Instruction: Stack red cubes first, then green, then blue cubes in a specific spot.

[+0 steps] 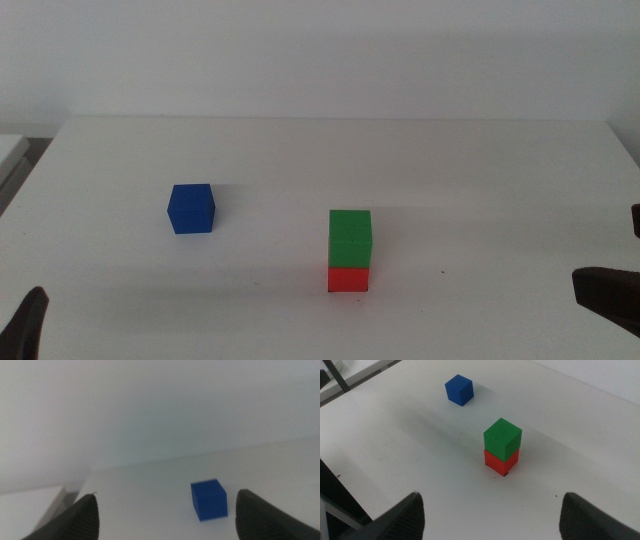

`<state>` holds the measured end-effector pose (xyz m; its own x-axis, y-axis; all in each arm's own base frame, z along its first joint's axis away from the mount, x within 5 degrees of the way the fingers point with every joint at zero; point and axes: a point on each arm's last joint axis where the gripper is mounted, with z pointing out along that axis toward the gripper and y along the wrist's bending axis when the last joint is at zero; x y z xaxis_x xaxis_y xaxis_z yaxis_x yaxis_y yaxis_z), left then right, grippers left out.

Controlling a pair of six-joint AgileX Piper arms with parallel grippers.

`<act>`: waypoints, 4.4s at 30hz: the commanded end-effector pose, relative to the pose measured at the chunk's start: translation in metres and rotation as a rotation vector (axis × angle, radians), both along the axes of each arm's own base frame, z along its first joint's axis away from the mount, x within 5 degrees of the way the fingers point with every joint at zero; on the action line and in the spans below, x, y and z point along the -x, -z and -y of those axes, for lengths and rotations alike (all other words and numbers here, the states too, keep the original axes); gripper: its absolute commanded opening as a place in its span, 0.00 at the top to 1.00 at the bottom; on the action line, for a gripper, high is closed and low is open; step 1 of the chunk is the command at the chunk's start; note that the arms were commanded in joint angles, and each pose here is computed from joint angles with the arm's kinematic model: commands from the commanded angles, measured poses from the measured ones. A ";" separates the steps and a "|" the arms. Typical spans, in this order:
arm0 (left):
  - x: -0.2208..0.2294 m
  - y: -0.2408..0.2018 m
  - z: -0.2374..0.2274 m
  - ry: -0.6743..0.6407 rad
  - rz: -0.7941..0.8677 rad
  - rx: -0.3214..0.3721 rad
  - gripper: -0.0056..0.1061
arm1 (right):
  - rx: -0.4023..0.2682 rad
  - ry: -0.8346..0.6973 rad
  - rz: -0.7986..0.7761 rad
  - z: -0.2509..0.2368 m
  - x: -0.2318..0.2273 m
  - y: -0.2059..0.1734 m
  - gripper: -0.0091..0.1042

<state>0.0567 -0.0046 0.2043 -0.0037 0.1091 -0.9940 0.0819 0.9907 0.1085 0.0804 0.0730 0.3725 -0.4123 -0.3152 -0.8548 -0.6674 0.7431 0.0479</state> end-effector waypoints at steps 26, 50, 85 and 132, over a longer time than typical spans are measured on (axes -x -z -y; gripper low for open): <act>-0.184 -0.153 0.020 0.006 -1.105 0.017 0.11 | -0.004 0.013 0.012 0.001 -0.001 0.000 0.11; -0.346 -0.034 0.065 0.013 -1.330 0.086 0.11 | -0.004 0.013 0.012 0.001 -0.001 0.000 0.11; -0.357 0.013 0.070 -0.021 -1.449 0.148 0.96 | -0.004 0.013 0.012 0.001 -0.001 0.000 0.11; -0.247 -0.089 0.271 -0.022 -1.307 0.127 0.97 | -0.009 0.017 0.007 0.001 -0.001 0.000 0.11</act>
